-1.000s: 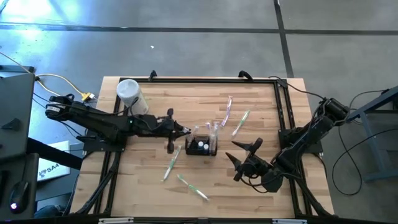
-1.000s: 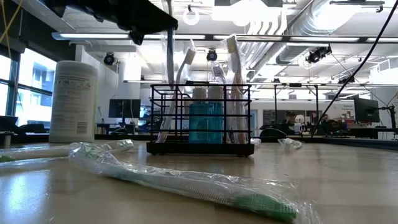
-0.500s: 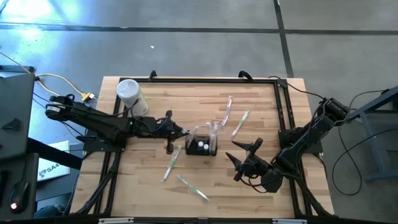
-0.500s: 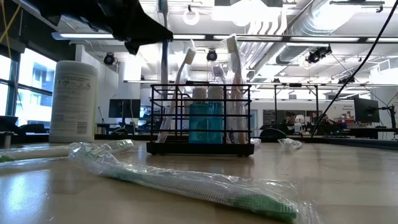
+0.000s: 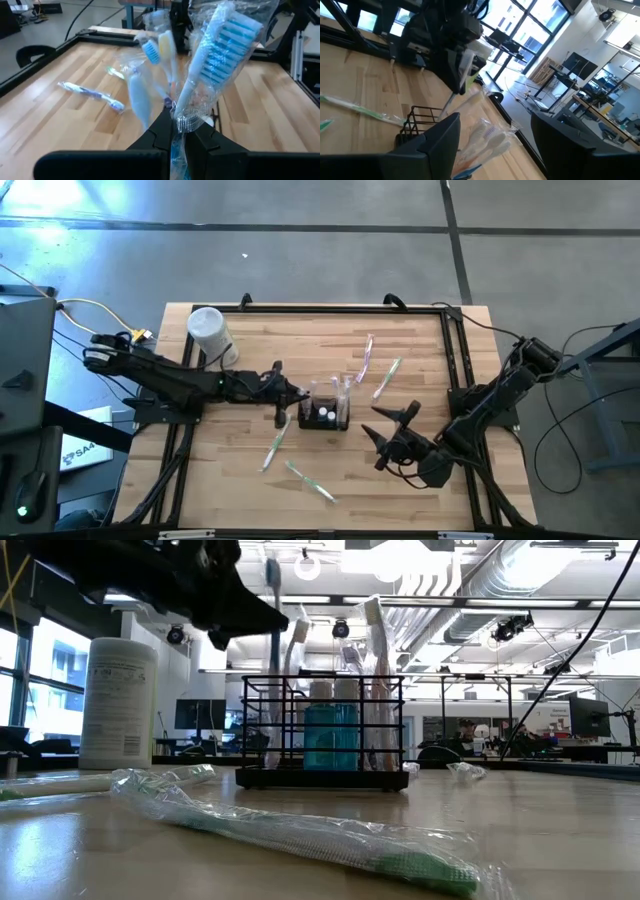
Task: Pick & Place toothbrushing station
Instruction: Put the blue toothbrush into the black mesh
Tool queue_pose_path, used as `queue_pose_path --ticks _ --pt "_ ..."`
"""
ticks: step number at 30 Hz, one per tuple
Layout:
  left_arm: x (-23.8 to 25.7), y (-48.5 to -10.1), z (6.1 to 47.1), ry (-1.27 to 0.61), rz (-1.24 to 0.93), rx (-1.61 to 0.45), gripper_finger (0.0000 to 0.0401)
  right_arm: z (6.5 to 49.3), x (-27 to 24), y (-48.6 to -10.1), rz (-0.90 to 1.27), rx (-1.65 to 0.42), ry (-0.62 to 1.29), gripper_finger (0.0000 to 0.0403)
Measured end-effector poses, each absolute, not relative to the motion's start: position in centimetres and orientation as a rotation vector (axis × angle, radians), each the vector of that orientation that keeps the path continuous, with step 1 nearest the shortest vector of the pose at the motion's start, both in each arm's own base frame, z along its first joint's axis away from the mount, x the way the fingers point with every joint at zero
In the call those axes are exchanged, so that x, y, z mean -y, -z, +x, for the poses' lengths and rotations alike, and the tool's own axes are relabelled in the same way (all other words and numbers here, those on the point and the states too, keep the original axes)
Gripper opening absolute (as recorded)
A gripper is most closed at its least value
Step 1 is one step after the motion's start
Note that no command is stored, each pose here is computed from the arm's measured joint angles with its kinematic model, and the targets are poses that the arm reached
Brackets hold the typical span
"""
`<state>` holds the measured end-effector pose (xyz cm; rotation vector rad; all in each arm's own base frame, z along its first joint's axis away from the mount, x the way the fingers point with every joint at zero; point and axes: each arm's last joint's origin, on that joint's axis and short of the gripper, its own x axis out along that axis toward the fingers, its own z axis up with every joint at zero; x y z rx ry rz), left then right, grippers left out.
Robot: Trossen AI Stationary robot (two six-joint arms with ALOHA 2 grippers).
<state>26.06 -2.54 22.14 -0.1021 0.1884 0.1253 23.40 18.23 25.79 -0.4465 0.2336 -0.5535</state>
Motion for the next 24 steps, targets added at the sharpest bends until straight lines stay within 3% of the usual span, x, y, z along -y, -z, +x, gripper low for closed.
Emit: queue_pose_path --ticks 10,16,24 --pt "0.5 -21.6 26.5 -0.100 -0.218 -0.208 0.0019 23.4 -18.2 -25.7 -0.455 -0.238 0.554 0.0236" --pt "0.6 -21.5 26.5 -0.097 -0.228 -0.222 0.0043 23.4 -18.2 -25.6 -0.450 -0.241 0.556 0.0236" --pt "0.7 -21.3 26.5 -0.058 -0.247 -0.247 0.0033 23.3 -18.2 -25.6 -0.450 -0.242 0.558 0.0236"
